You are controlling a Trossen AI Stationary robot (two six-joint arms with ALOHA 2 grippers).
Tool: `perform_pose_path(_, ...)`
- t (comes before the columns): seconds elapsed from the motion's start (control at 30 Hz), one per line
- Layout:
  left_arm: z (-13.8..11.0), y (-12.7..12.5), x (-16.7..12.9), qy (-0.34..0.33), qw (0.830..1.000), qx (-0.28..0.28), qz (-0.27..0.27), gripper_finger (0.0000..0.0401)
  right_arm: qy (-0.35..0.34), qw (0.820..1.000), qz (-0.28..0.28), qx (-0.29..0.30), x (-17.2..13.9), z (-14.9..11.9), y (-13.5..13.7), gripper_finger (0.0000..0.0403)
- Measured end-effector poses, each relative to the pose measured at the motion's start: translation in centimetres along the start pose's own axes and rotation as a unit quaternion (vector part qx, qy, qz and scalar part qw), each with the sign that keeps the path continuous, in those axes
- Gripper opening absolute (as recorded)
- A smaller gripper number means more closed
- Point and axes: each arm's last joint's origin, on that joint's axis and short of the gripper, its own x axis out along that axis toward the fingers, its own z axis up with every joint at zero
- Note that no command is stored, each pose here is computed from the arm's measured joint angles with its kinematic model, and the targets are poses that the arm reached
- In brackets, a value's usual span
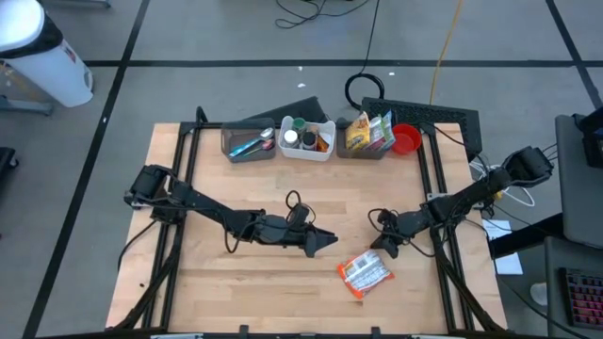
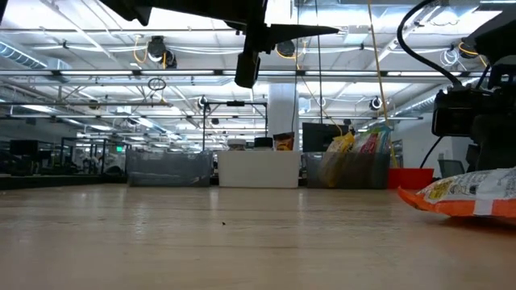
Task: Pick & Place Food Item
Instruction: Put the orange noodle pack into the right black bin
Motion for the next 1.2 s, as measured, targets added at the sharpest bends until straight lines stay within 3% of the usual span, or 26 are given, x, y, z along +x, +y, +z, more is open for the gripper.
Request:
perform_pose_path(0.37,0.0,0.0,0.0,0.001,1.0,-0.001,0.0,0.0168,-0.005,0.992,-0.024,-0.122,-0.2,4.5,5.9,0.0)
perform_pose_path(0.7,-0.2,0.0,0.0,0.011,1.0,-0.001,-0.003,0.0168,-0.073,0.979,0.004,-0.188,-2.0,9.2,10.5,0.0)
perform_pose_path(0.87,-0.3,-0.1,0.0,0.033,0.999,-0.001,-0.014,0.0168,-0.072,0.977,-0.006,-0.199,-2.3,9.9,10.7,0.0)
perform_pose_path(1.2,-0.3,-0.1,0.0,0.038,0.999,-0.001,-0.016,0.0168,0.001,0.985,0.009,-0.173,-2.5,9.8,9.8,0.0019)
